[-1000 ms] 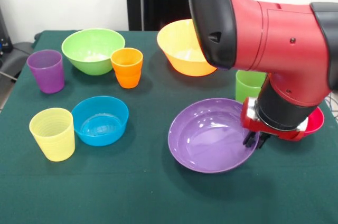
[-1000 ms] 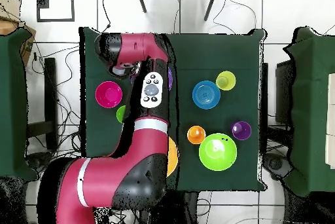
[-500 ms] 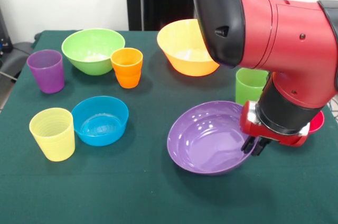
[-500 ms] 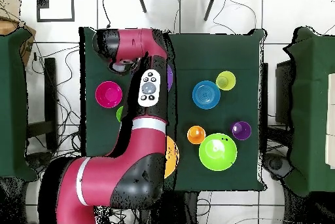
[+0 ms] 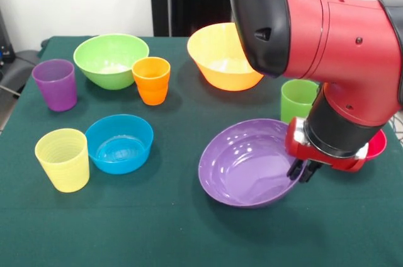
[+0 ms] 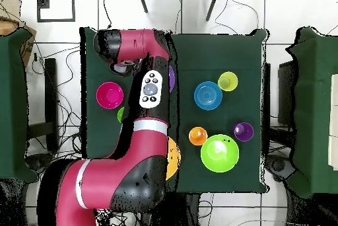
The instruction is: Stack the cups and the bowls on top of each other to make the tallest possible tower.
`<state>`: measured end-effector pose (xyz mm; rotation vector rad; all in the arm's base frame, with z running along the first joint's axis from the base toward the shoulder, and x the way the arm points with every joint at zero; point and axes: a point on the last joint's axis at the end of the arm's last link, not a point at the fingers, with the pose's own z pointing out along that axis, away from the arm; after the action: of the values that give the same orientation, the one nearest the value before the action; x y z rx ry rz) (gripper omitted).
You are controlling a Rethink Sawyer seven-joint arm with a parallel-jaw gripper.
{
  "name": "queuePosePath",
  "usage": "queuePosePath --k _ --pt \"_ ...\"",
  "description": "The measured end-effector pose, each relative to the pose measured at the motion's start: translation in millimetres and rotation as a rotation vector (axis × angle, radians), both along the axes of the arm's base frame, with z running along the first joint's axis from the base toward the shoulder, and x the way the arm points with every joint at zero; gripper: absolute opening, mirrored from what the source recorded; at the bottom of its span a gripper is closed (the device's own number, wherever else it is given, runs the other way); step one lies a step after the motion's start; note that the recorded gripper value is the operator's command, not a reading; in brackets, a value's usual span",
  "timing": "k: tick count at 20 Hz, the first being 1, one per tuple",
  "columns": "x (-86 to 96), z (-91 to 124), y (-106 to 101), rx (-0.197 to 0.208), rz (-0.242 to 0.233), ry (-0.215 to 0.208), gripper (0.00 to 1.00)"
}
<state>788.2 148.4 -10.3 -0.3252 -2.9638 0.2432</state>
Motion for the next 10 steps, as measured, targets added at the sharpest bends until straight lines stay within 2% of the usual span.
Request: queuePosePath --k 10 --pt "-8.2 12.7 -7.6 -0.002 -0.017 -0.004 0.0"
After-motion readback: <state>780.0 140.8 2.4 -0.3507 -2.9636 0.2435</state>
